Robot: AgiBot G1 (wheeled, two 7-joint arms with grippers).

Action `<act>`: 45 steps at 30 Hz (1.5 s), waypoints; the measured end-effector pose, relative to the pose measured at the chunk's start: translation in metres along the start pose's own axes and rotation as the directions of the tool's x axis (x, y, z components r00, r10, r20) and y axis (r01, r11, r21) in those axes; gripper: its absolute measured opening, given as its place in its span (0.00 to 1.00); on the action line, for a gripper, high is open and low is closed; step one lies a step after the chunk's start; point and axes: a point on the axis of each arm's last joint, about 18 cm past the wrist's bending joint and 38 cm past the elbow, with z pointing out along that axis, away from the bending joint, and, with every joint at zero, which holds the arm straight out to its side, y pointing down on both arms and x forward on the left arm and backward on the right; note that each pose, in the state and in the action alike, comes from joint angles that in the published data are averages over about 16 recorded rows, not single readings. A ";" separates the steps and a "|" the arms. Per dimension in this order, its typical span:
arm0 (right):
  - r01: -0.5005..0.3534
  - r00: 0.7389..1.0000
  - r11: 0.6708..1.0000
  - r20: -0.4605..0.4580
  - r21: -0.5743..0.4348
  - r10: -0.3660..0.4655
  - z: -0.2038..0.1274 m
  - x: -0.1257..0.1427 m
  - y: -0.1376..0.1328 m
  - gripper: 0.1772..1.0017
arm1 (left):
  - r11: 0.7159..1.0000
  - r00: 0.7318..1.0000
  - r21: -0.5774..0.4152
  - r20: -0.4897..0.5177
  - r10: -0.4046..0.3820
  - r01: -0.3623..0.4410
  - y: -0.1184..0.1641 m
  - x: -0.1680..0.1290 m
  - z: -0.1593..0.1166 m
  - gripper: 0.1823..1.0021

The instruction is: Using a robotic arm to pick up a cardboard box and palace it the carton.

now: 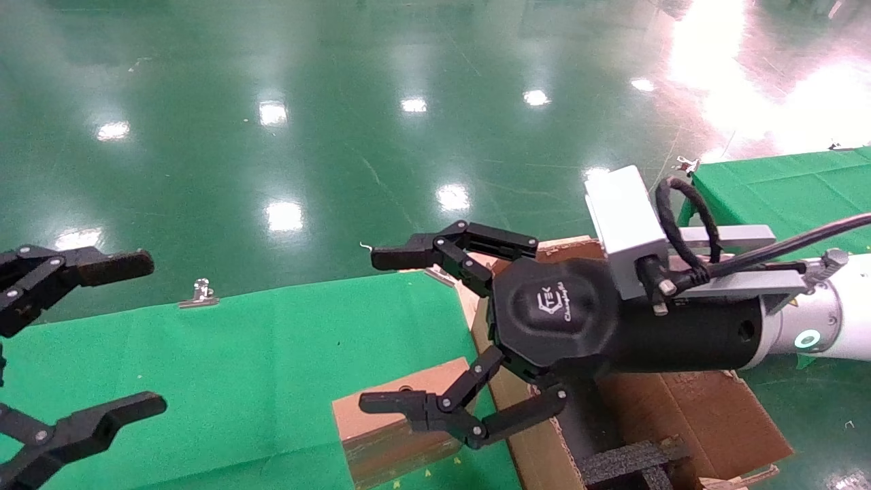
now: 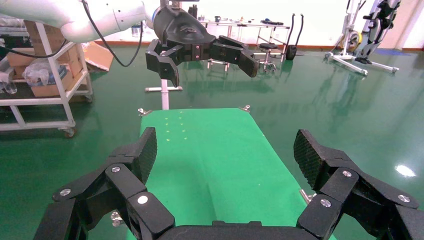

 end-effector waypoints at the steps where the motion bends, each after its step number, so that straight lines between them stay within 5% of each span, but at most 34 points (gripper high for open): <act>1: 0.000 1.000 1.000 0.000 0.000 0.000 0.000 0.000 0.000 1.00 | 1.000 1.000 0.000 0.000 0.000 0.000 0.000 0.000 0.000 1.00; 28: 0.007 1.000 0.999 0.000 -0.033 -0.007 0.001 0.003 0.005 1.00 | 1.000 1.000 0.000 0.000 0.000 0.000 0.000 0.000 0.000 0.97; 37: 0.033 0.999 0.975 0.022 -0.218 -0.029 0.012 0.021 0.031 1.00 | 1.000 1.000 0.000 0.000 0.000 0.000 0.000 0.000 0.000 0.88; 45: 0.073 0.996 0.899 0.076 -0.432 -0.044 0.034 0.052 0.062 1.00 | 1.000 1.000 0.000 0.000 0.000 0.000 0.000 0.000 0.000 0.70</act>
